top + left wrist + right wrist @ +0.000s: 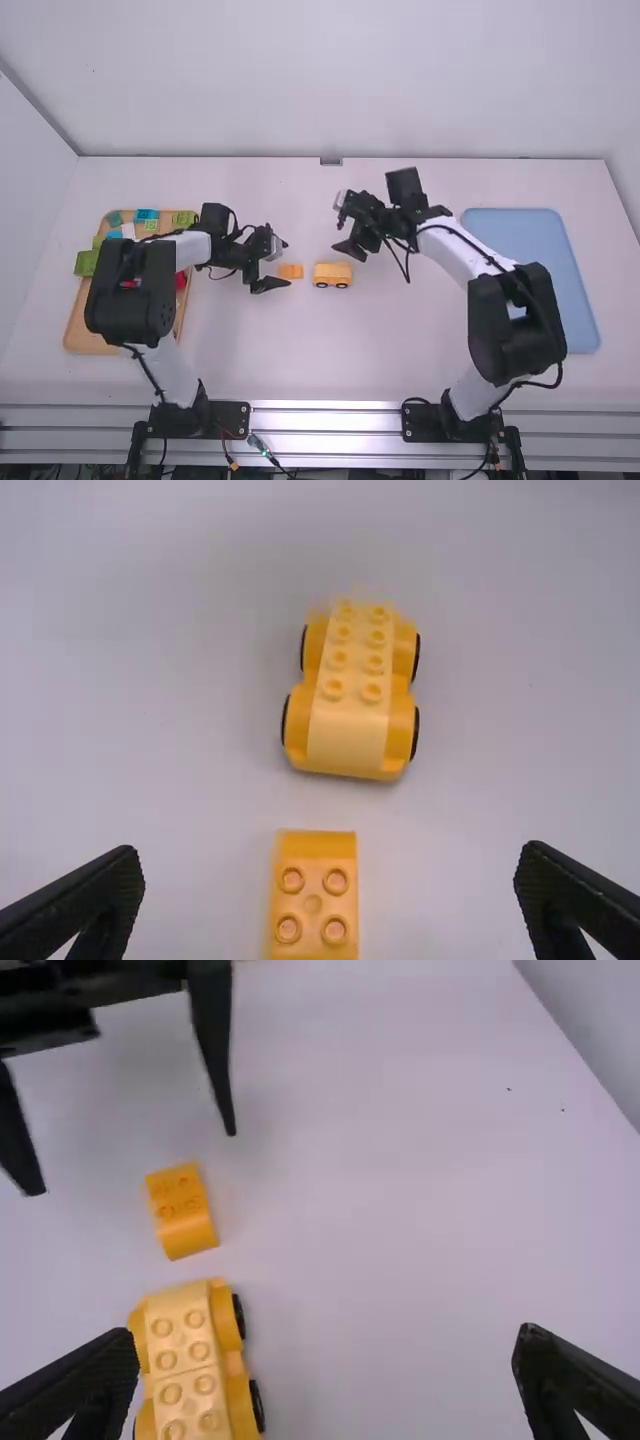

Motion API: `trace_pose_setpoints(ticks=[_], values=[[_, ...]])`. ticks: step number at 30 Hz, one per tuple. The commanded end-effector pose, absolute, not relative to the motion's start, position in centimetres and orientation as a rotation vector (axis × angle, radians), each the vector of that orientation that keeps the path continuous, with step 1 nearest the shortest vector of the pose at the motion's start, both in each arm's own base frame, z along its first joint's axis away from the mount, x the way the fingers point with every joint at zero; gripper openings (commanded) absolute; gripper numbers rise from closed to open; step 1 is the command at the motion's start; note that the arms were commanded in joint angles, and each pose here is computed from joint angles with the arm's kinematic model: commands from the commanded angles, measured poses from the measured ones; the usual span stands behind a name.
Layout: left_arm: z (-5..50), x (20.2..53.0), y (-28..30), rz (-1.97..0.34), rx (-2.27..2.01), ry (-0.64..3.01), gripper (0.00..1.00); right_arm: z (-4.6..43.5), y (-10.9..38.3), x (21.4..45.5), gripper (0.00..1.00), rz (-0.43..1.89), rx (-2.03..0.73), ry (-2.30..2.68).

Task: Assemble lego blocks to make yellow taxi

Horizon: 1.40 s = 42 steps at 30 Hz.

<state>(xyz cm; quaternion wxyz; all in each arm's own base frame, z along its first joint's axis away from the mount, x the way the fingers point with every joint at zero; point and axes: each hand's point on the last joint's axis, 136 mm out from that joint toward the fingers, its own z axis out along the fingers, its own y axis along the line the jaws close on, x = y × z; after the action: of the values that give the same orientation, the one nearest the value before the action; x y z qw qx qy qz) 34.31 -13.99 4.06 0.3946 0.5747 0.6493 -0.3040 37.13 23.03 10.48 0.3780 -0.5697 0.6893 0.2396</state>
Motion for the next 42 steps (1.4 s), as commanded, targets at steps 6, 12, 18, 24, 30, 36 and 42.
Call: trace_pose_setpoints(ticks=[6, 12, 18, 24, 30, 36, 42], values=[[1.9, 34.9, -14.6, -0.819, 1.452, 1.561, 0.99, 8.4, 21.7, 32.1, 0.99, 0.935, -1.383, 1.59], [0.5, 35.2, -14.5, -0.81, 1.455, 1.571, 0.98, 6.1, 21.7, 30.8, 0.99, 0.909, -1.414, 1.544], [-0.5, 35.7, -14.5, -0.865, 1.375, 1.618, 0.98, 4.5, 21.8, 30.7, 0.99, 0.945, -1.39, 1.589], [-1.0, 35.0, -14.6, -0.855, 1.424, 1.598, 0.73, 3.9, 21.9, 31.2, 0.99, 0.966, -1.375, 1.625], [-1.9, 34.5, -14.2, -0.834, 1.437, 1.625, 0.49, 4.0, 21.9, 31.5, 0.99, 0.957, -1.376, 1.623], [-2.8, 34.2, -13.9, -0.794, 1.456, 1.648, 0.39, 4.0, 21.2, 31.9, 0.99, 0.95, -1.354, 1.631], [-3.1, 33.8, -13.9, -0.778, 1.46, 1.634, 0.29, 4.0, 21.1, 31.9, 0.99, 0.948, -1.352, 1.631]])
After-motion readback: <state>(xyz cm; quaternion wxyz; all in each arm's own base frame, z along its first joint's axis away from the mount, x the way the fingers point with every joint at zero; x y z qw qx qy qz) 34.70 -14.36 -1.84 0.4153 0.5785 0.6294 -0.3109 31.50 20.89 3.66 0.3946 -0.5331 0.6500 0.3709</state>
